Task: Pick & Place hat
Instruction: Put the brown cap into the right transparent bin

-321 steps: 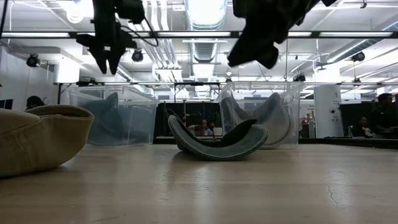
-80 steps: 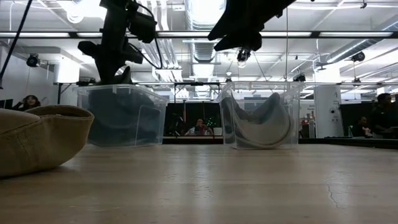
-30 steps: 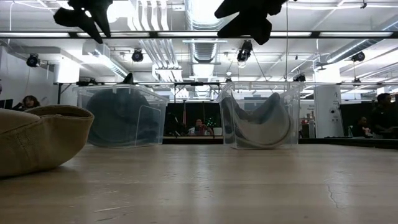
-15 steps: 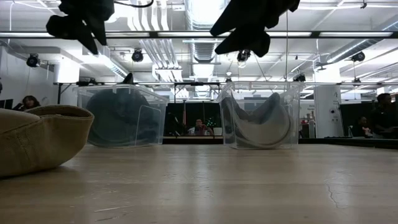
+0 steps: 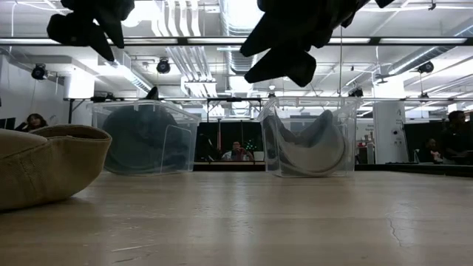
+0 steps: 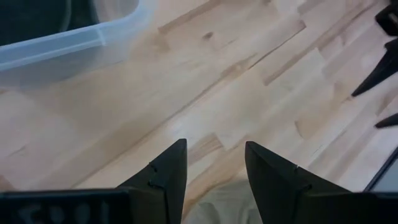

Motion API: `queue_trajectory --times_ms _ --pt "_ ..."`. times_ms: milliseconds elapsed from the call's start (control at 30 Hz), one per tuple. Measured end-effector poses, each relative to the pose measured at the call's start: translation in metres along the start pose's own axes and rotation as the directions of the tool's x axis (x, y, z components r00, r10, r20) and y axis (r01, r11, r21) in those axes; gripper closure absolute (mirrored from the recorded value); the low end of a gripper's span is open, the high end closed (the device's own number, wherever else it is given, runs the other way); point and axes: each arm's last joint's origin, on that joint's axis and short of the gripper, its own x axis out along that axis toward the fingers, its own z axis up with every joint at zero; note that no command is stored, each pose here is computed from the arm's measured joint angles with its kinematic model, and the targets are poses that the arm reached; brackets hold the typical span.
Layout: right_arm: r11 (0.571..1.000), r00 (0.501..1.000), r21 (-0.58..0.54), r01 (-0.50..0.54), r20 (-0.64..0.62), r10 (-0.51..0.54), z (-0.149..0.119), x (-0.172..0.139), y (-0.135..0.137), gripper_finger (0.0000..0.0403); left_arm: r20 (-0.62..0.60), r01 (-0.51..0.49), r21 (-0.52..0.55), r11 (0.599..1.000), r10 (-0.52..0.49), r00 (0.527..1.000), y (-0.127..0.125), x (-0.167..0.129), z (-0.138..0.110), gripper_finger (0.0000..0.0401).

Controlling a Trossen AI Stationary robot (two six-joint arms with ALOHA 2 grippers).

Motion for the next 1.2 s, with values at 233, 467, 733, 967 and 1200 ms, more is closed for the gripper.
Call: queue_trajectory --times_ms 233,467,733,967,1200 --pt "1.000 0.999 0.010 -0.025 0.021 0.025 -0.002 0.009 0.003 0.0186 0.008 0.015 -0.001 1.000 -0.015 1.000 -0.003 0.012 -0.001 0.0247" --pt "0.999 0.999 0.018 -0.036 0.036 0.036 -0.001 0.009 0.005 0.0186 0.005 0.011 0.010 1.000 -0.011 1.000 -0.004 0.015 -0.001 0.0247" --pt "0.999 0.999 0.029 -0.038 0.038 0.036 0.000 0.008 0.005 0.0186 0.005 0.014 0.010 1.000 -0.014 1.000 -0.005 0.015 -0.001 0.0247" --pt "0.999 0.999 0.030 -0.040 0.037 0.039 -0.001 0.008 0.006 0.0186 0.018 0.006 0.010 1.000 -0.006 1.000 -0.005 0.015 -0.001 0.0247" --pt "0.999 0.999 0.030 -0.037 0.034 0.036 -0.002 0.010 0.005 0.0186 0.016 0.005 0.010 1.000 -0.006 1.000 -0.005 0.015 -0.001 0.0247"
